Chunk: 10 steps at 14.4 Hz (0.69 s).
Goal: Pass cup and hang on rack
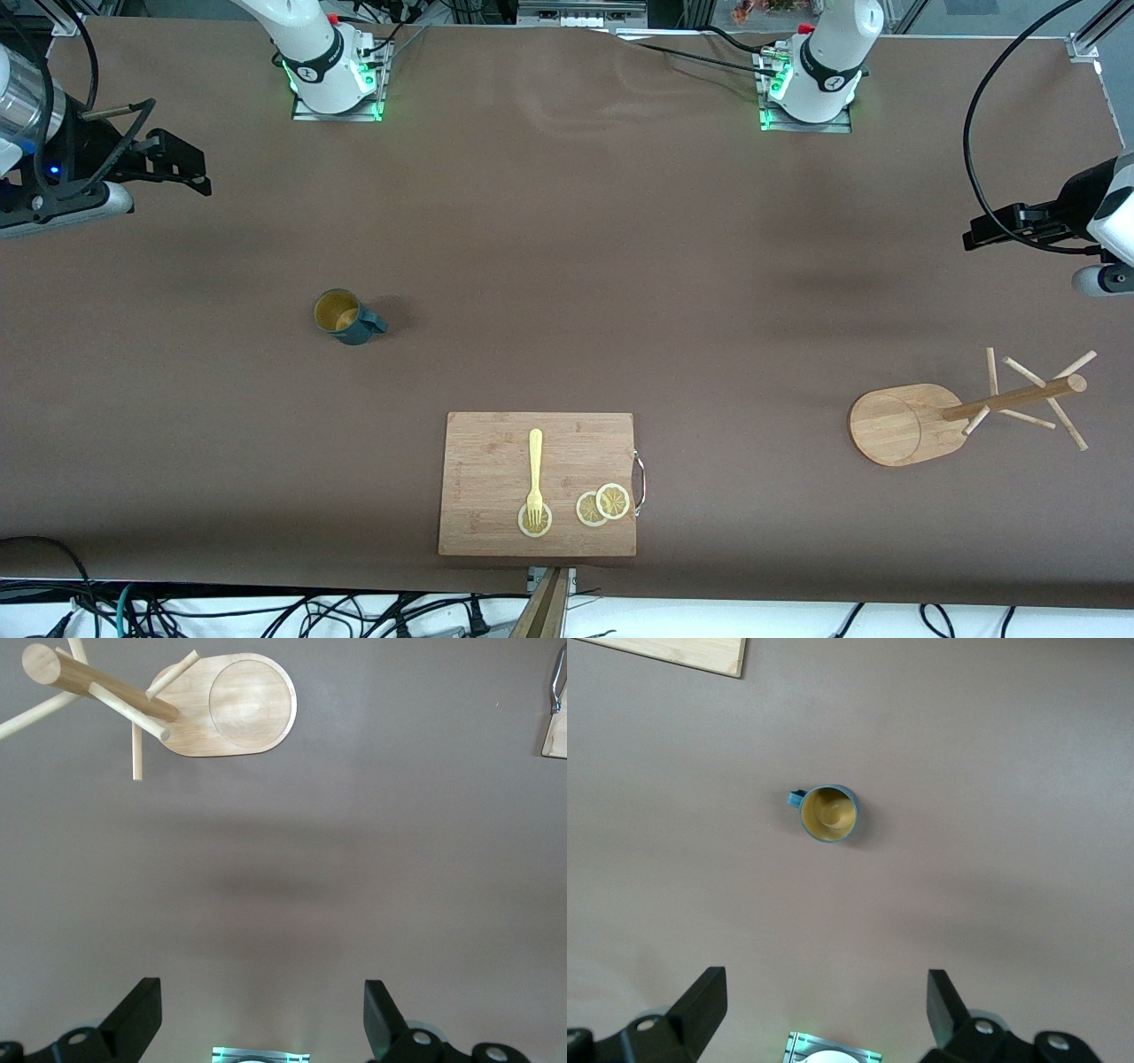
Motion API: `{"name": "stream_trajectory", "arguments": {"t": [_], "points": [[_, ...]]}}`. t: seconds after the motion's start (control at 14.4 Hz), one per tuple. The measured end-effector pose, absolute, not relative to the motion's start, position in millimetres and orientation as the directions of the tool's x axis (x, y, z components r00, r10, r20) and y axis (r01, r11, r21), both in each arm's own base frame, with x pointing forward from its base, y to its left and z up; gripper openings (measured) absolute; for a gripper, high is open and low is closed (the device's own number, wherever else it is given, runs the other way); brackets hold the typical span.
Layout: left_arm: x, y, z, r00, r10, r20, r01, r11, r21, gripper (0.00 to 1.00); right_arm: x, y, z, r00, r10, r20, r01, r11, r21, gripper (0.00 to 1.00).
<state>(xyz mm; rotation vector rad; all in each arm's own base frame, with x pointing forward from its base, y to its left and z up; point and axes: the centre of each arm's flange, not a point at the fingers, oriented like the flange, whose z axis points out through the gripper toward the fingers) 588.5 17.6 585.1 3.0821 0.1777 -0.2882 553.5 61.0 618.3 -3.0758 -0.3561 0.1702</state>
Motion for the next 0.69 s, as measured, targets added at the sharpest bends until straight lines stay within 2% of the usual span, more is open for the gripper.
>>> {"name": "stream_trajectory", "arguments": {"t": [0.69], "points": [[588.5, 17.6, 585.1, 0.976, 0.110, -0.187, 0.118, -0.993, 0.030, 1.00, 557.4, 57.8, 610.4, 0.967, 0.224, -0.122, 0.222, -0.974, -0.034, 1.00]]}}
